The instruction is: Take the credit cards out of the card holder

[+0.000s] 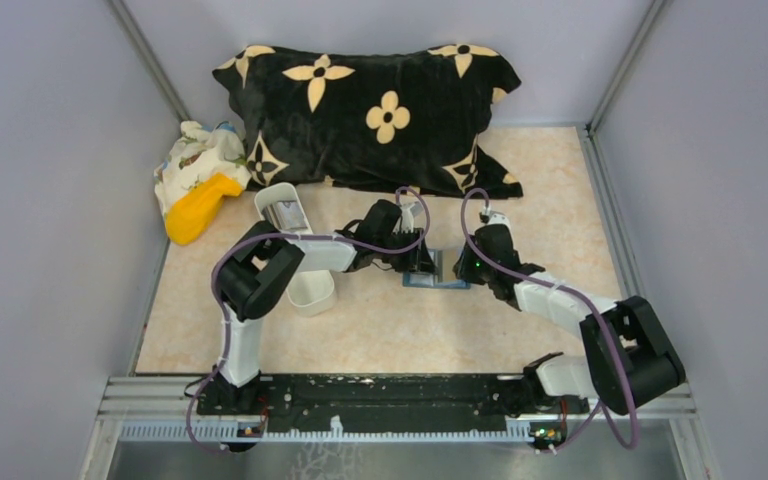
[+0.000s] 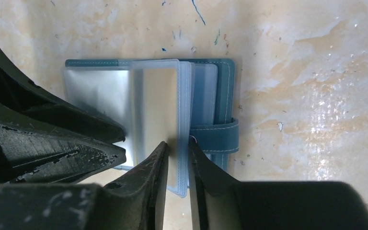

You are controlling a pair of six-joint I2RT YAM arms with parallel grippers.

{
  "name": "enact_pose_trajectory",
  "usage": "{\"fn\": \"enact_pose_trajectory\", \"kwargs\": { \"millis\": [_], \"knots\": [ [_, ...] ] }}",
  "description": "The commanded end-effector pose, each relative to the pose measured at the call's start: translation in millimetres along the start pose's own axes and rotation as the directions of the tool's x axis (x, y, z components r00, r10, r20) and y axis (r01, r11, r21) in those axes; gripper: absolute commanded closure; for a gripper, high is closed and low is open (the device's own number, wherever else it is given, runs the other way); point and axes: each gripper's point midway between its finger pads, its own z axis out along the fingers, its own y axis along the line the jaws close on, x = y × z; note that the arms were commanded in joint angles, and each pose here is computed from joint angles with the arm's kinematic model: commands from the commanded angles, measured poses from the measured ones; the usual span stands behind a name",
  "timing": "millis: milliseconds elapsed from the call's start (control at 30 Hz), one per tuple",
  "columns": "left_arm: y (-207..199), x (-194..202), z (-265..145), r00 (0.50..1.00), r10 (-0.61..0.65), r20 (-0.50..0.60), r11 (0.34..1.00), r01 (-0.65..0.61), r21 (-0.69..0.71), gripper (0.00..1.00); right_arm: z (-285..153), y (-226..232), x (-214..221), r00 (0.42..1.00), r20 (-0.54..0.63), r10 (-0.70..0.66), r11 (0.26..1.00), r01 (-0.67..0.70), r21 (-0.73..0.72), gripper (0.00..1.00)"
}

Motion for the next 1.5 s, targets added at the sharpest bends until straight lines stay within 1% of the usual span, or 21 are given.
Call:
{"fn": "enact_pose_trajectory", "kwargs": {
  "millis": [0, 67, 100, 133, 267, 467, 767, 1000, 1200, 1333, 1467],
  "knots": [
    [5, 1, 7, 1.000, 0.004, -0.015, 1.000, -0.004, -0.006, 0.59, -6, 11, -22, 0.998, 0.070, 0.003, 0.999, 0.000, -0.043, 0.85],
    [5, 1, 8, 1.000, 0.000, -0.016, 1.000, 0.000, -0.005, 0.59, -6, 11, -22, 0.997, 0.071, 0.001, 0.999, 0.002, -0.042, 0.95],
    [6, 2, 8, 1.000, 0.001, -0.017, 1.000, -0.001, -0.005, 0.59, -5, 11, -21, 0.998, 0.068, 0.000, 0.999, 0.003, -0.041, 0.99],
    [6, 1, 8, 1.000, 0.000, -0.016, 1.000, 0.000, -0.005, 0.59, -4, 10, -19, 0.998, 0.062, -0.003, 0.999, 0.005, -0.039, 1.00],
    [5, 1, 7, 1.000, -0.003, -0.014, 1.000, 0.003, 0.004, 0.59, 4, 7, -9, 0.999, 0.033, -0.004, 0.999, 0.006, -0.043, 1.00],
    [-8, -3, 2, 1.000, -0.023, 0.013, 0.995, 0.021, 0.100, 0.60, 17, 2, 10, 1.000, -0.023, 0.007, 0.999, -0.008, -0.037, 1.00],
    [-18, -4, -2, 0.997, -0.054, 0.053, 0.979, 0.043, 0.201, 0.61, 22, -2, 20, 0.998, -0.054, 0.011, 0.999, -0.013, -0.032, 1.00],
    [-26, -14, -14, 0.991, -0.083, 0.109, 0.961, 0.050, 0.272, 0.62, 26, 5, 33, 0.995, -0.099, 0.033, 0.996, -0.041, -0.082, 1.00],
    [-34, -26, -23, 0.983, -0.090, 0.158, 0.947, 0.035, 0.320, 0.62, 27, 7, 42, 0.991, -0.126, 0.046, 0.993, -0.060, -0.103, 1.00],
    [-38, -31, -26, 0.982, -0.100, 0.162, 0.936, 0.038, 0.351, 0.62, 29, 9, 45, 0.989, -0.137, 0.056, 0.991, -0.072, -0.117, 1.00],
    [-34, -32, -28, 0.980, -0.109, 0.167, 0.937, 0.045, 0.346, 0.62, 28, 10, 44, 0.989, -0.133, 0.059, 0.990, -0.075, -0.119, 1.00]
  ]
}}
